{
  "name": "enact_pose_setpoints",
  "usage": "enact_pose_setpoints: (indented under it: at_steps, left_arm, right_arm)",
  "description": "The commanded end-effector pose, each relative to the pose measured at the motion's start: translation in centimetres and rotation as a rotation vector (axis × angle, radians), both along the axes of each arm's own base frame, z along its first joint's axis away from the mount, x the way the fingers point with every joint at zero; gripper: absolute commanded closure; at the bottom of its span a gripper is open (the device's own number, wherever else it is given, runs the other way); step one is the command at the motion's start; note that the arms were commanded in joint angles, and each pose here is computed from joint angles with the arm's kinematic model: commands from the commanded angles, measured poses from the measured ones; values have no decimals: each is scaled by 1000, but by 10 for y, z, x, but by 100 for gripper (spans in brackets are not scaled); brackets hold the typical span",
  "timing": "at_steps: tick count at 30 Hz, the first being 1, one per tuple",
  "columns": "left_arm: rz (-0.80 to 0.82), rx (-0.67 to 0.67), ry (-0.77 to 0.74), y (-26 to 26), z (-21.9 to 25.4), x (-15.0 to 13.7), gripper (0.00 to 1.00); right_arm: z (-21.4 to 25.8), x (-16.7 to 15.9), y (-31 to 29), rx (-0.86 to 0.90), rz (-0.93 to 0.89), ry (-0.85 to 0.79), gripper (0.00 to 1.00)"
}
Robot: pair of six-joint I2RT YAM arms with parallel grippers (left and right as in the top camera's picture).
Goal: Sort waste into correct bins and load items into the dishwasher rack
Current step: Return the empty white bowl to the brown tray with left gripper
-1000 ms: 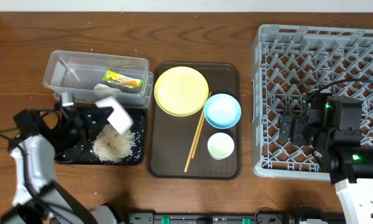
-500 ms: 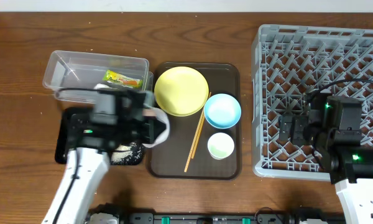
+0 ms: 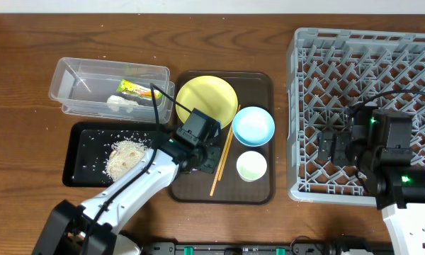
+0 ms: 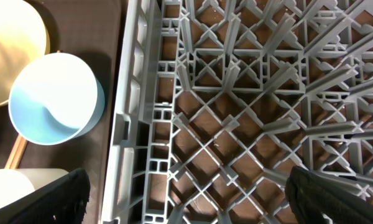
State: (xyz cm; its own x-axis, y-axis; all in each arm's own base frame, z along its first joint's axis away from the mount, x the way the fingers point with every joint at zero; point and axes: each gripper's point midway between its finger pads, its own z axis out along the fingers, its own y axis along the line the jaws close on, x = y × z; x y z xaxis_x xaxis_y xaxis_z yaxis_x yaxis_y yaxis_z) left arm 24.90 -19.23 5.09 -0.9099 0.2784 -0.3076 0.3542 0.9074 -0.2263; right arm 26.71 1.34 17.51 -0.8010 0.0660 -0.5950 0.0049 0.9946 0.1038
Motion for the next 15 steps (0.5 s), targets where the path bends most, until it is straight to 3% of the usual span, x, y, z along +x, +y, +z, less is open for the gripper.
enact_pose_setpoints:
  at_steps: [1, 4, 15]
  left_arm:
    - [28, 4, -47, -1, 11, 12, 62]
    - [28, -9, -64, -1, 21, 12, 50]
    - [-45, -245, -175, -30, 104, 7, 44]
  right_arm:
    - [9, 2, 3, 4, 10, -20, 1]
    - [9, 2, 3, 4, 11, -20, 1]
    - [9, 2, 3, 4, 10, -21, 1]
